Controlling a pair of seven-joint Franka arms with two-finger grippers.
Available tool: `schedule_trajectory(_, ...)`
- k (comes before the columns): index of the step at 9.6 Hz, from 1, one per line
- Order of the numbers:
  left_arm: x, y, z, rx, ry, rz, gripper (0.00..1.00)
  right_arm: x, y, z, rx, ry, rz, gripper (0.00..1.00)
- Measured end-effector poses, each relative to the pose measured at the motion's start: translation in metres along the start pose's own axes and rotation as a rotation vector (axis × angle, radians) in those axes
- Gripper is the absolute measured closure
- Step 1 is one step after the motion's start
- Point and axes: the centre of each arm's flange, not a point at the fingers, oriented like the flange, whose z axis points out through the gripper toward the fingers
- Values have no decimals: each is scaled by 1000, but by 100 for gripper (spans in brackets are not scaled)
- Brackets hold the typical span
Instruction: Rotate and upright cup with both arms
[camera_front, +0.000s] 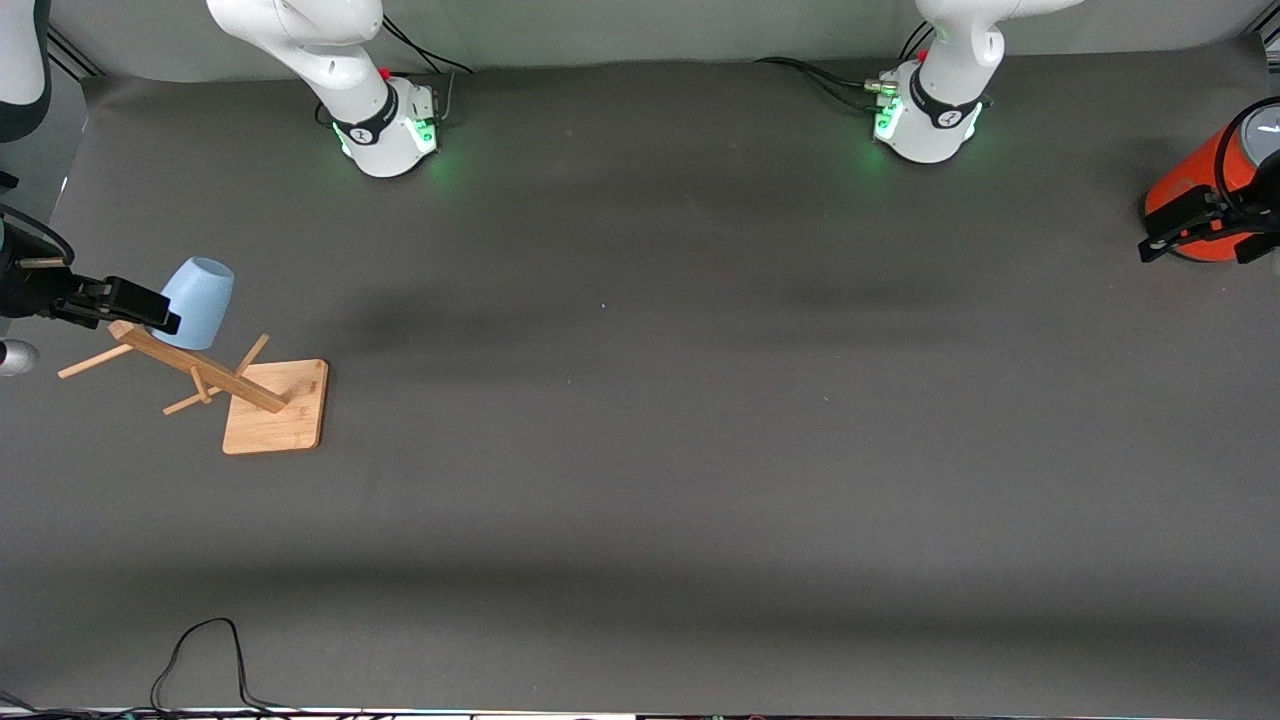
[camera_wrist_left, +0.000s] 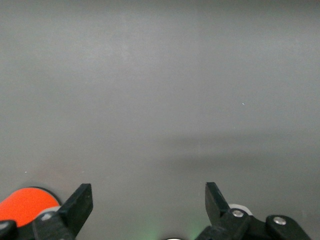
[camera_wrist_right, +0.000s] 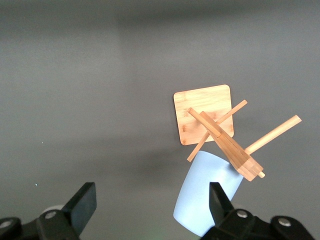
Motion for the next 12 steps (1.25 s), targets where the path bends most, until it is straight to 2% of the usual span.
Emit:
schedule_trajectory(9, 2, -3, -1, -1, 3, -5, 0, -2, 3, 6, -3, -14, 5, 0)
schedule_trajectory(12, 2, -3, -2, -2, 4, -6, 0, -34, 45, 2, -6, -18, 79, 0)
